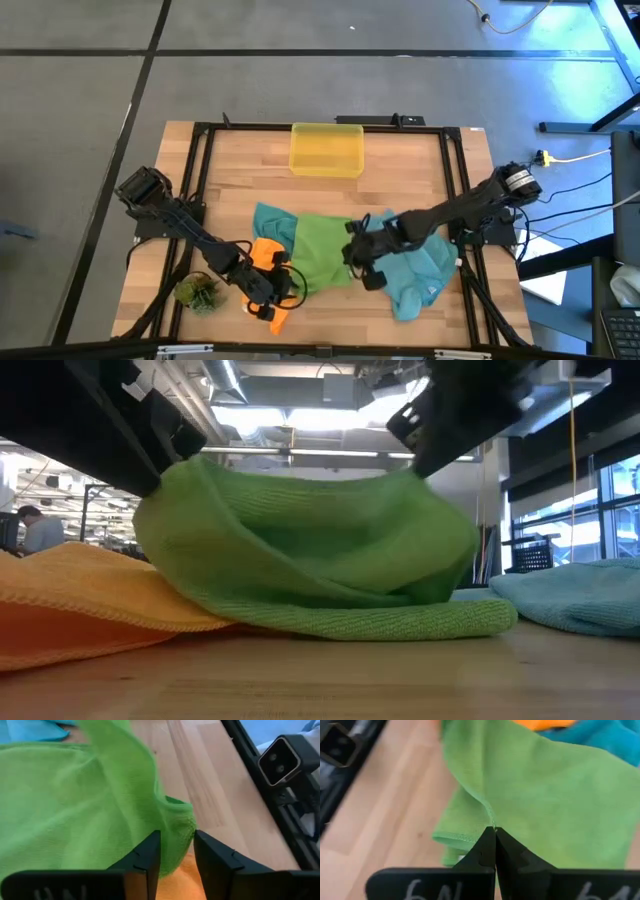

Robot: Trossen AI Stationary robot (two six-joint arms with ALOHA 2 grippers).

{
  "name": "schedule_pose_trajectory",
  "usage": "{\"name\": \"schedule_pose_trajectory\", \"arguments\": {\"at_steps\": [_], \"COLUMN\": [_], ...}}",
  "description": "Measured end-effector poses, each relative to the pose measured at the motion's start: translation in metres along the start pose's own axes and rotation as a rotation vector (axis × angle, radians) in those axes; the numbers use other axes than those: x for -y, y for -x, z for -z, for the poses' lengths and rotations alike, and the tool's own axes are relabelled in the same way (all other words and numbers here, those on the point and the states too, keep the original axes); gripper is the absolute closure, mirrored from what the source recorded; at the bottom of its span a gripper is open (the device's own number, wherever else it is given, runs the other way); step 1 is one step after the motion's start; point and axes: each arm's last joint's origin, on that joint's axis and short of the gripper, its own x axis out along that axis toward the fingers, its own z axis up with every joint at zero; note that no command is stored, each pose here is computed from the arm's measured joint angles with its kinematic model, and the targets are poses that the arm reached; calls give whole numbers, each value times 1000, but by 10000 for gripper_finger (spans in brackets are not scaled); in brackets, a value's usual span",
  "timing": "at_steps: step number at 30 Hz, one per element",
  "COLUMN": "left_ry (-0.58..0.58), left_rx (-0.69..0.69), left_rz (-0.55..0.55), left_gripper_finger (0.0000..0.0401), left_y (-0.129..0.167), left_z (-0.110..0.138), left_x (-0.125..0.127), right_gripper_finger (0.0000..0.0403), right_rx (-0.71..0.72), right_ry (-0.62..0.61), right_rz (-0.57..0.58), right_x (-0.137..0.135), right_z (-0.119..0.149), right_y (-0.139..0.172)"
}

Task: Fold microfiber towels
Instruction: Fold the green microfiber cloth

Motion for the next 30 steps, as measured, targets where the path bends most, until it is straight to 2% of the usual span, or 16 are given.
{"name": "schedule_pose_trajectory", "arguments": {"at_steps": [3,8,12,21,26,30], "left_ry": [7,-37,-52,71,119,183], "left_rx": [19,134,228,300,368,376], "left_rz": [13,29,-4,-118,-81,-102], "left_gripper_finger": [284,282,270,202,175,171], "left_y": [1,3,4,-8,-10,-12], "left_z": [-1,-11,-20,-42,-55,-58], "left_x": [3,10,8,-39,-62,-76], "right_gripper_finger": [403,403,403,403,403,403], "right_rx": [-5,-8,0,37,60,86], "right_ry": [-20,-8,-7,-5,18,25], "right_rz": [10,10,10,9,12,39], "right_x": [10,13,13,12,14,19], "right_z": [0,1,0,-3,-6,-8], "right_y": [0,0,0,0,0,0]}}
